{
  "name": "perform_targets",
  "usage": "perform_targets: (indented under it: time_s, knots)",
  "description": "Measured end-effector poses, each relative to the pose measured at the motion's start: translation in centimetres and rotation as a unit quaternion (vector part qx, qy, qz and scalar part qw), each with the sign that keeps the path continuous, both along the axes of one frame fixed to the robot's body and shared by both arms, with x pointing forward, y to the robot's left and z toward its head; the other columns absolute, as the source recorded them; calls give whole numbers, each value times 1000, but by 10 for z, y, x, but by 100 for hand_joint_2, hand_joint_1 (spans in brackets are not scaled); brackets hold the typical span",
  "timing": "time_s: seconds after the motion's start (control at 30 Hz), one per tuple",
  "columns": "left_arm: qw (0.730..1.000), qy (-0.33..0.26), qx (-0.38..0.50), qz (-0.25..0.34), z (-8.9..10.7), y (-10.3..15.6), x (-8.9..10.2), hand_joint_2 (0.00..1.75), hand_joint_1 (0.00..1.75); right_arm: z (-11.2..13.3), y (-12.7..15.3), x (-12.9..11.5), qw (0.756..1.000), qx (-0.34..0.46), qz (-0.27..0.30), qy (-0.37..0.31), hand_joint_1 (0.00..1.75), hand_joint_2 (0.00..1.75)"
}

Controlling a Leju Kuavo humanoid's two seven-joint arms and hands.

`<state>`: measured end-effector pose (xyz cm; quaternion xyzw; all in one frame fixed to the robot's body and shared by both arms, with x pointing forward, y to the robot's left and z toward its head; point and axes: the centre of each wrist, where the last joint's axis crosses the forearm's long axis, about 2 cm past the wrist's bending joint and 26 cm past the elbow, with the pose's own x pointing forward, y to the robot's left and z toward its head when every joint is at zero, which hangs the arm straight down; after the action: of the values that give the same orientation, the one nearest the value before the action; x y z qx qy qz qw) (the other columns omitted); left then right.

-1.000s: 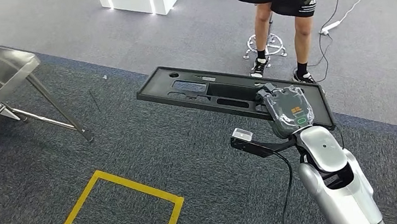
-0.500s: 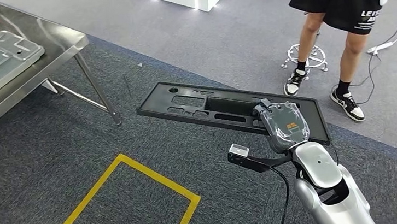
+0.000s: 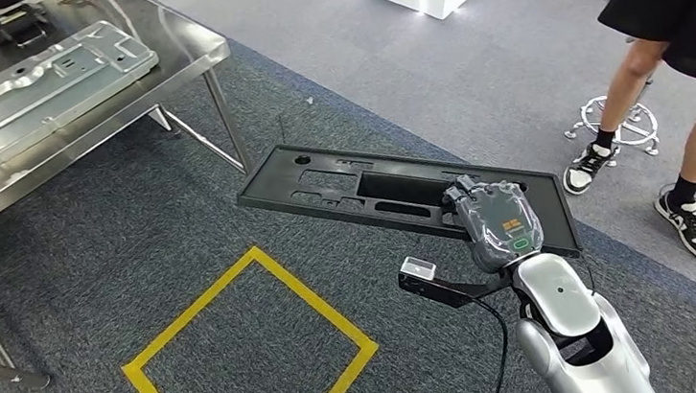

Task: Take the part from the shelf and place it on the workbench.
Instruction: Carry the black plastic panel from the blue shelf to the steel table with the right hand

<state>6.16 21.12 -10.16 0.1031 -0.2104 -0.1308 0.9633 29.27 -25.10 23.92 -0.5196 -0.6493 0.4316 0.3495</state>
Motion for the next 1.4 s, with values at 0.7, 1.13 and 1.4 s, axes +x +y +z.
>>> perform_targets:
  time_s: [0.7, 1.13, 1.4]
  knots:
    - [1000, 7, -1, 4, 0, -1, -1, 175, 0, 21, 10, 16, 1000, -1, -4, -14, 175, 175]
    - [1000, 27, 1, 10, 0, 1, 1, 175, 0, 32, 14, 23, 1000, 2, 8, -4, 175, 175]
    - [999, 34, -2, 14, 0, 0, 3, 175, 0, 40, 11, 27, 1000, -1, 12, -5, 175, 175]
